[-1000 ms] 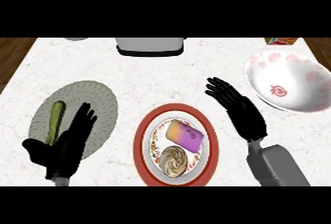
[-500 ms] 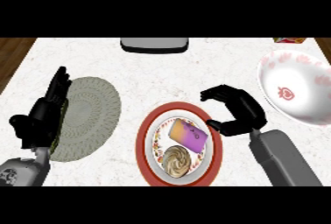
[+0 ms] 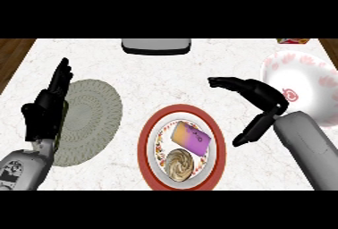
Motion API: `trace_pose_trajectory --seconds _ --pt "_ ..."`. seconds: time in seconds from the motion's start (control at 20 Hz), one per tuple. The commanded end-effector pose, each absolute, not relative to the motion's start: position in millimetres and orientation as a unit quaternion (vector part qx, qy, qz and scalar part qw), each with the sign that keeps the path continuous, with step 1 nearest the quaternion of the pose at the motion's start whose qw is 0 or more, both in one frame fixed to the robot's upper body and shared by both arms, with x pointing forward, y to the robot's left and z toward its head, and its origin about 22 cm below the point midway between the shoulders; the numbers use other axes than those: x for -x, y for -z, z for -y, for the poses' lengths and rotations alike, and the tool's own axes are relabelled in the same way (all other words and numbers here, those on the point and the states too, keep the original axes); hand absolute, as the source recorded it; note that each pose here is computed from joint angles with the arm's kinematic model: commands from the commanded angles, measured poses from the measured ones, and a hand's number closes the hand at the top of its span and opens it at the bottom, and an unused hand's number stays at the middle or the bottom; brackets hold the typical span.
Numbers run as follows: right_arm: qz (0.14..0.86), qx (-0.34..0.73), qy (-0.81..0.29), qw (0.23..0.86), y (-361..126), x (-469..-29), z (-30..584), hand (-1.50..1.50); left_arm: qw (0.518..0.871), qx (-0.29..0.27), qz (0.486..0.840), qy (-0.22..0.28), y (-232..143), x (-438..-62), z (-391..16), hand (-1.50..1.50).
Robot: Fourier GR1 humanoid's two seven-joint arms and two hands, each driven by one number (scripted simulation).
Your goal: Pick the cupcake from the plate and place it in the bowl
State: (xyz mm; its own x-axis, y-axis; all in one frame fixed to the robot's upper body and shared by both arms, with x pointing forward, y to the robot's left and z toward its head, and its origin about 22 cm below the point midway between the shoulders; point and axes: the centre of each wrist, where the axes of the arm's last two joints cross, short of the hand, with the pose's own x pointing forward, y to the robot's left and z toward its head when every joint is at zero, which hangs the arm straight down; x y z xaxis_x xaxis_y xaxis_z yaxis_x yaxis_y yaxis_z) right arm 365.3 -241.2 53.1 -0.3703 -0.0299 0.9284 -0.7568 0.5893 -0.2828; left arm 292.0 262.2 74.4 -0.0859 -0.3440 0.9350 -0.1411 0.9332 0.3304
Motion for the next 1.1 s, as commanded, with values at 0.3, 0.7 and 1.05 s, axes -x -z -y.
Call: trace_pose_trajectory --seconds 0.3,0.7,1.05 --pt "0.652 -0.203 -0.605 0.41 -102.7 -365.7 189.1 -1.5 0.655 -0.176 0.73 0.08 -82.3 -295.4 -263.2 0.0" --pt "0.592 -0.208 -0.678 0.382 -117.2 -356.6 137.9 -1.5 0.661 -0.175 0.727 0.067 -86.9 -298.2 -263.4 0.0" --pt "0.545 -0.189 -0.729 0.368 -101.3 -329.1 100.9 -1.5 0.66 -0.17 0.728 0.073 -69.7 -288.9 -262.8 0.0"
